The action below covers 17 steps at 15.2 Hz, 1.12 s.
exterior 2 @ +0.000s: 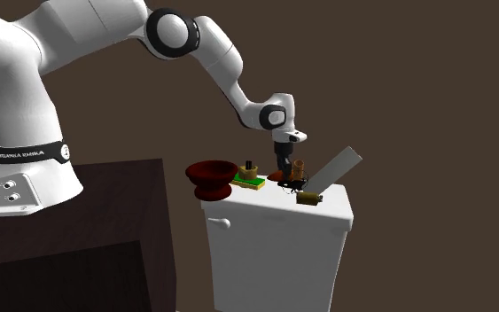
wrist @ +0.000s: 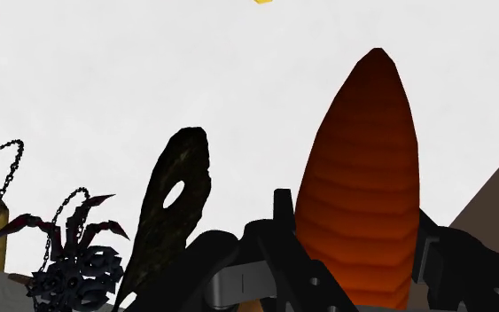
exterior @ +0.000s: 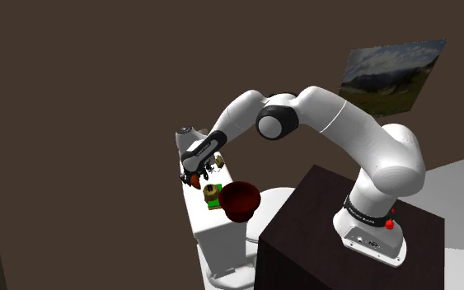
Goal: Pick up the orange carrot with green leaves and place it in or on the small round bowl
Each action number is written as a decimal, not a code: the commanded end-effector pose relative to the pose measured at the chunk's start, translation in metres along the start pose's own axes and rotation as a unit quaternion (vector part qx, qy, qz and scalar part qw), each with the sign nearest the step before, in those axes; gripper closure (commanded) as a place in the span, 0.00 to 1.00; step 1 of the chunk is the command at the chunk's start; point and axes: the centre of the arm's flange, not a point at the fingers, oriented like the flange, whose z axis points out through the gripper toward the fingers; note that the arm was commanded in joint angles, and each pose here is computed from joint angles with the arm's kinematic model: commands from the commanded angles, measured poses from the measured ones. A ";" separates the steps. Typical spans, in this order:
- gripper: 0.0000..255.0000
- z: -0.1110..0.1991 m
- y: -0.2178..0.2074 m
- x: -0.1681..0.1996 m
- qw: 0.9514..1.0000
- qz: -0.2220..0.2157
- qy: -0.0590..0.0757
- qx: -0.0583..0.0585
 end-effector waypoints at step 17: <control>1.00 -0.080 0.000 0.005 1.000 0.000 0.000 0.000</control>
